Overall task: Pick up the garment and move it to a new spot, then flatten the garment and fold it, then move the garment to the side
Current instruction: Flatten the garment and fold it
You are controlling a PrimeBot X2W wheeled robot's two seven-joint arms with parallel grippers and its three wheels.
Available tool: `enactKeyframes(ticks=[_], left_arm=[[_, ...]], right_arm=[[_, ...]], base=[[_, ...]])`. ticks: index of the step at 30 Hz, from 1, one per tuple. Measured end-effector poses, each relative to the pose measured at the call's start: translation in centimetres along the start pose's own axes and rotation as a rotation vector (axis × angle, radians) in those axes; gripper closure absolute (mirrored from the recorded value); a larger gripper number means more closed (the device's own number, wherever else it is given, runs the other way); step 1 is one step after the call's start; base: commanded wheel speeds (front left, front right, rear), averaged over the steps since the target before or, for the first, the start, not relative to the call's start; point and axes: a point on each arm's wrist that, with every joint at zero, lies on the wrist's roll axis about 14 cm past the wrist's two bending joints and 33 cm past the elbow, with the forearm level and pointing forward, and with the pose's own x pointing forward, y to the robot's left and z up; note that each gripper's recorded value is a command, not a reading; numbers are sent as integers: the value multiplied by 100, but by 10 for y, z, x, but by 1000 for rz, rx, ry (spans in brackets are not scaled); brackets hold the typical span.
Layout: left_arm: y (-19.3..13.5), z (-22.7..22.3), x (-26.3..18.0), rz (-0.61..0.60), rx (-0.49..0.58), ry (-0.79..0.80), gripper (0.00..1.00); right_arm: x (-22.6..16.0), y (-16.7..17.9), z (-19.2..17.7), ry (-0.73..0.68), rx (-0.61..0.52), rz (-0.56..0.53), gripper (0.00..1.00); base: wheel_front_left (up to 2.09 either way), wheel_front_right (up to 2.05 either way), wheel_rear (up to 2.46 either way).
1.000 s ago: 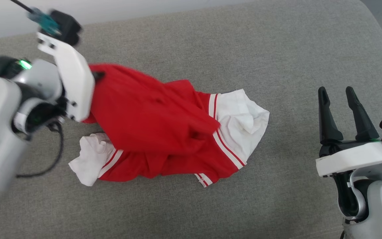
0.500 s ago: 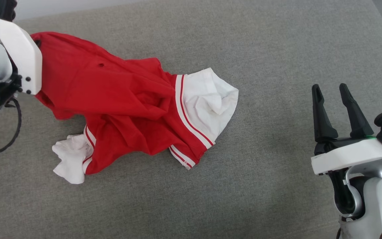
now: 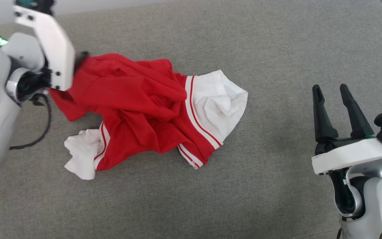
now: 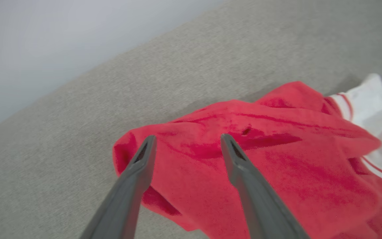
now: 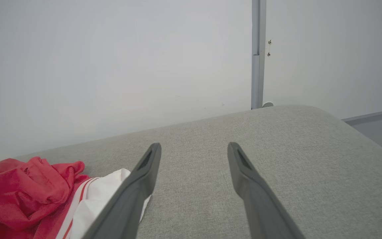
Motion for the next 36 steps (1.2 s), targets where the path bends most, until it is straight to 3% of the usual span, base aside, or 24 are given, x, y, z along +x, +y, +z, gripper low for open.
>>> enactKeyframes(ticks=[6,16,25,26,27,36], left_arm=[[-43,5,-16,-132,54,46,0],[-111,-38,-22,-284,163,221,0],[-94,-62,3,-206,334,237,0],[-93,-65,6,-207,343,244,56],[-93,-65,6,-207,343,244,100],[-91,-43,10,-226,316,198,100]], right_arm=[[1,6,4,-12,7,17,0],[-4,6,6,-17,13,17,0],[-7,-1,1,-6,15,-1,0],[-7,-1,1,-7,15,-3,0],[-7,-1,1,-7,15,-3,0],[-7,-4,-1,-4,20,-11,0]], base=[[0,0,0],[0,0,0],[0,0,0],[0,0,0],[0,0,0],[0,0,0]])
